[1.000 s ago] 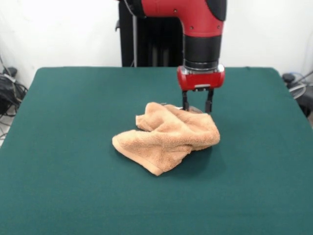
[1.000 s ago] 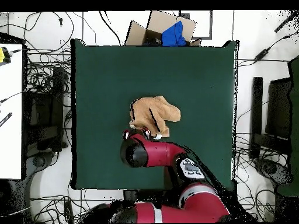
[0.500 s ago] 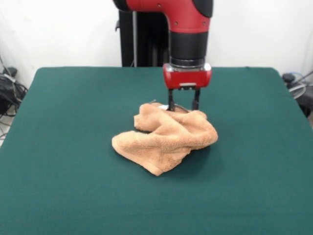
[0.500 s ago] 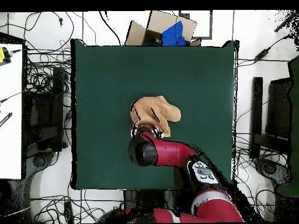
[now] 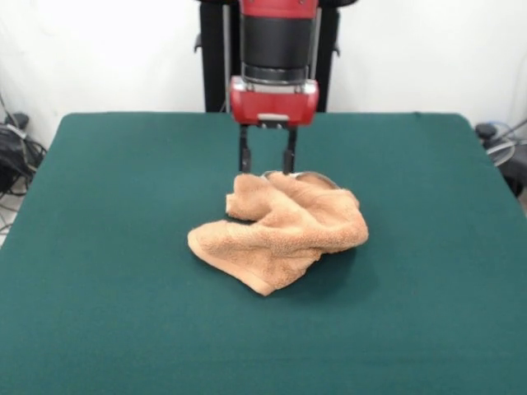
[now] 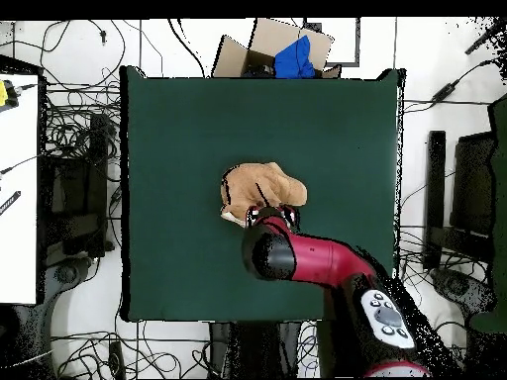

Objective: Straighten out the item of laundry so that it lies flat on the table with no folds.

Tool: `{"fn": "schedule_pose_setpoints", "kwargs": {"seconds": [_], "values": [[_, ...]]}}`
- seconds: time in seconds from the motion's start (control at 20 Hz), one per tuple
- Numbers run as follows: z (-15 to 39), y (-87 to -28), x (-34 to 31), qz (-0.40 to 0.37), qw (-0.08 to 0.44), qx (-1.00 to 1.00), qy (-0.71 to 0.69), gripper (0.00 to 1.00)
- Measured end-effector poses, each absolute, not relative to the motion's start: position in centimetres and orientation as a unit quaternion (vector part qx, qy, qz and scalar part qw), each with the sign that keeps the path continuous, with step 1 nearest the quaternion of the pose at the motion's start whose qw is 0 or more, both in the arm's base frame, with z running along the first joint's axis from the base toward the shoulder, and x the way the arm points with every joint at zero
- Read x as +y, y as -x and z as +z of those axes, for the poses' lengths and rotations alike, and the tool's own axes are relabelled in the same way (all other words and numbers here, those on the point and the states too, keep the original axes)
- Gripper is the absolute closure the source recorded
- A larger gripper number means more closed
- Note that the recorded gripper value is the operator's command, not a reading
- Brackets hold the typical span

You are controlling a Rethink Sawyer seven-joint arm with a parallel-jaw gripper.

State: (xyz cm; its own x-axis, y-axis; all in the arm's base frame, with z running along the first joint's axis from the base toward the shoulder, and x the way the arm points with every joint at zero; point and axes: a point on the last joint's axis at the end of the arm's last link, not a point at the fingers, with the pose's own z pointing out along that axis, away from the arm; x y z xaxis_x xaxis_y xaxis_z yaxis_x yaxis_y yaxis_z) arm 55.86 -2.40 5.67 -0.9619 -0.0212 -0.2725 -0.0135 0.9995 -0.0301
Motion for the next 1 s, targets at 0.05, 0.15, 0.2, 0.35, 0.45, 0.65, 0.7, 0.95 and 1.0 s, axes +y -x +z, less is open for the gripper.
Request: {"fn": "schedule_pose_setpoints", "kwargs": {"seconds": [0.05,0.15,0.2,0.35,0.45,0.65,0.7,0.95,1.0], "values": [[6.4,-56.1,-2.9,-0.017,0.139,0.99,0.006,0.0],[7.0,-56.3,-3.1,-0.02,0.142,0.99,0.006,0.0],[7.2,-56.4,-3.2,-0.02,0.144,0.989,0.006,0.0],[7.5,-56.6,-3.0,-0.022,0.147,0.989,0.008,0.0],[7.3,-56.5,-2.8,-0.021,0.146,0.989,0.009,0.0],[6.6,-56.2,-2.3,-0.017,0.139,0.99,0.012,0.0],[6.3,-56.0,-2.2,-0.015,0.136,0.991,0.012,0.0],[5.7,-55.7,-2.0,-0.013,0.13,0.991,0.012,0.0],[5.3,-55.5,-1.8,-0.01,0.126,0.992,0.013,0.0]]}}
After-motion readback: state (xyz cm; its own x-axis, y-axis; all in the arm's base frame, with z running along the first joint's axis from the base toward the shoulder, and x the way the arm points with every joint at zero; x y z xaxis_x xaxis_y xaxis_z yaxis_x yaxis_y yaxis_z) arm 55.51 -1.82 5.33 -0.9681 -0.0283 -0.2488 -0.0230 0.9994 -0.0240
